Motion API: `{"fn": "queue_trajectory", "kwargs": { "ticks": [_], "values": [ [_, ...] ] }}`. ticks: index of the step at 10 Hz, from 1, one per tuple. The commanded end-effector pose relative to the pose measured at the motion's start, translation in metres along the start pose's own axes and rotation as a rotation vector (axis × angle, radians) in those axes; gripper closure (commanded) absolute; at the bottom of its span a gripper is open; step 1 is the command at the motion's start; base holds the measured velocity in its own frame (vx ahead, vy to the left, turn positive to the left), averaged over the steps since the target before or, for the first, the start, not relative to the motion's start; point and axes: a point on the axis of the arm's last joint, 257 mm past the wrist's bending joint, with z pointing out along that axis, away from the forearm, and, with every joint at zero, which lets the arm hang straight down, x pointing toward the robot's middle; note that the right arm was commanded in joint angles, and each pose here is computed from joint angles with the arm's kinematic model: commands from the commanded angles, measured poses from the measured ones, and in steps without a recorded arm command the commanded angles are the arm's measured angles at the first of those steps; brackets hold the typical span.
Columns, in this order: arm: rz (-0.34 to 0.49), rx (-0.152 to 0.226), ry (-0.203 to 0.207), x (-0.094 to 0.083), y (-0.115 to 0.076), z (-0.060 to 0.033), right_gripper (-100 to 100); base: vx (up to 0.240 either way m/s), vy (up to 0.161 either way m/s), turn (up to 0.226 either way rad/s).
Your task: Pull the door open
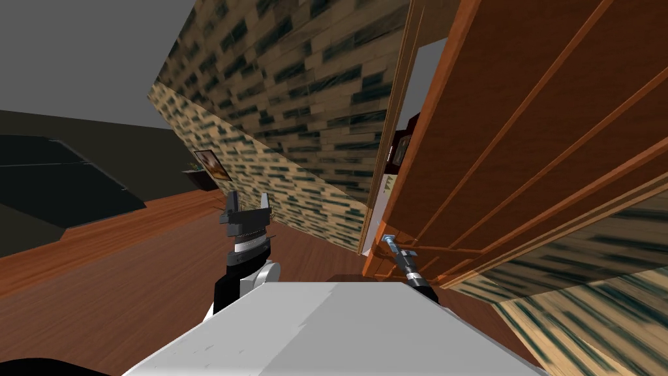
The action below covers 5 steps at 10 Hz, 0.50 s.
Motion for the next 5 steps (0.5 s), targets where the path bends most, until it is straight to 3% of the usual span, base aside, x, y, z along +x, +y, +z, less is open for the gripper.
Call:
{"fn": "queue_trajectory", "kwargs": {
  "ticks": [1,5],
  "values": [
    [0.002,-0.002,0.016,0.000,0.001,-0.0081,100,-0.211,-0.057,0.192],
    [0.002,0.002,0.051,-0.006,0.003,-0.0337,100,-0.240,-0.079,0.178]
  ]
}}
